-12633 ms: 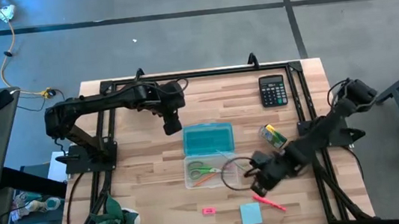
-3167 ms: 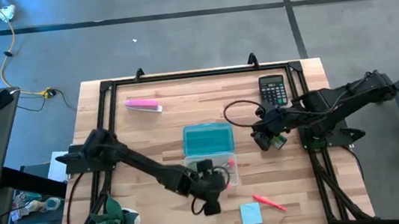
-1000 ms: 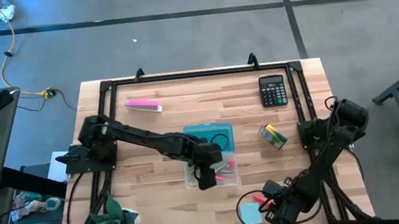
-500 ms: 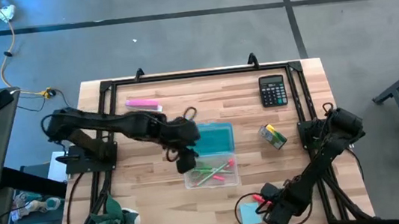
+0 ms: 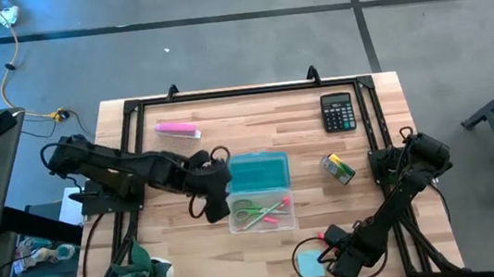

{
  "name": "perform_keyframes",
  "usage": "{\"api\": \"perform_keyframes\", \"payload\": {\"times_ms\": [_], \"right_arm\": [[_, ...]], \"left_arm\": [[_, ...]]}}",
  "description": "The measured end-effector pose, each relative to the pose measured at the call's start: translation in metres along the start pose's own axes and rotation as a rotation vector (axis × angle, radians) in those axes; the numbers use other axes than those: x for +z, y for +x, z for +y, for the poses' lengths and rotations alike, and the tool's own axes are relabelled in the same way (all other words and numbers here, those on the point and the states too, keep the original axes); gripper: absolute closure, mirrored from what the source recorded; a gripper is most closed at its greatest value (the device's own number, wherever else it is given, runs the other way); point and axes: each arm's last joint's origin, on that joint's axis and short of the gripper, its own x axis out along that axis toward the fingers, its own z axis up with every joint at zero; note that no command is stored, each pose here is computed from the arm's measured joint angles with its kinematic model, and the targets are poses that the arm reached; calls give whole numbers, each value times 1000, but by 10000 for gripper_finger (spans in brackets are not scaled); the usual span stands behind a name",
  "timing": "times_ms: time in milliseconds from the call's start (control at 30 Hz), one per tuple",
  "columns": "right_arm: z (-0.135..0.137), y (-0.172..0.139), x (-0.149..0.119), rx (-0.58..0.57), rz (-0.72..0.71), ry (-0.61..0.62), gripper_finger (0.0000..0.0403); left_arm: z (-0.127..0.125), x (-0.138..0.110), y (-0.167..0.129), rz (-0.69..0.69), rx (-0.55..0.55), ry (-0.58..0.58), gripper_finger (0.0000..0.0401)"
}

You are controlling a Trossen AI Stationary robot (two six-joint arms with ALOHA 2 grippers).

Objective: Pack school essentials
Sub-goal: Put the orange pen into the supply box

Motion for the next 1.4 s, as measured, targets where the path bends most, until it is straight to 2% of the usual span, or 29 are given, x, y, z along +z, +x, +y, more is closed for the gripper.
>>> {"api": "perform_keyframes", "payload": {"times_ms": [200,433,633,1000,1200,1400], "right_arm": [[0,-10,1,51,-44,-2,390],[1,-40,20,170,-154,8,393],[5,-58,56,269,-226,-37,392],[7,-76,142,435,-431,-138,391],[1,-84,174,443,-530,-191,391],[-2,-106,190,319,-538,-324,391]], "left_arm": [[-5,-31,27,112,53,-66,244],[-10,-63,46,200,91,-127,253],[-14,-74,50,227,95,-132,256],[-12,-72,51,229,99,-168,256],[-13,-73,50,249,80,-171,256],[-14,-74,50,293,39,-178,256]]}}
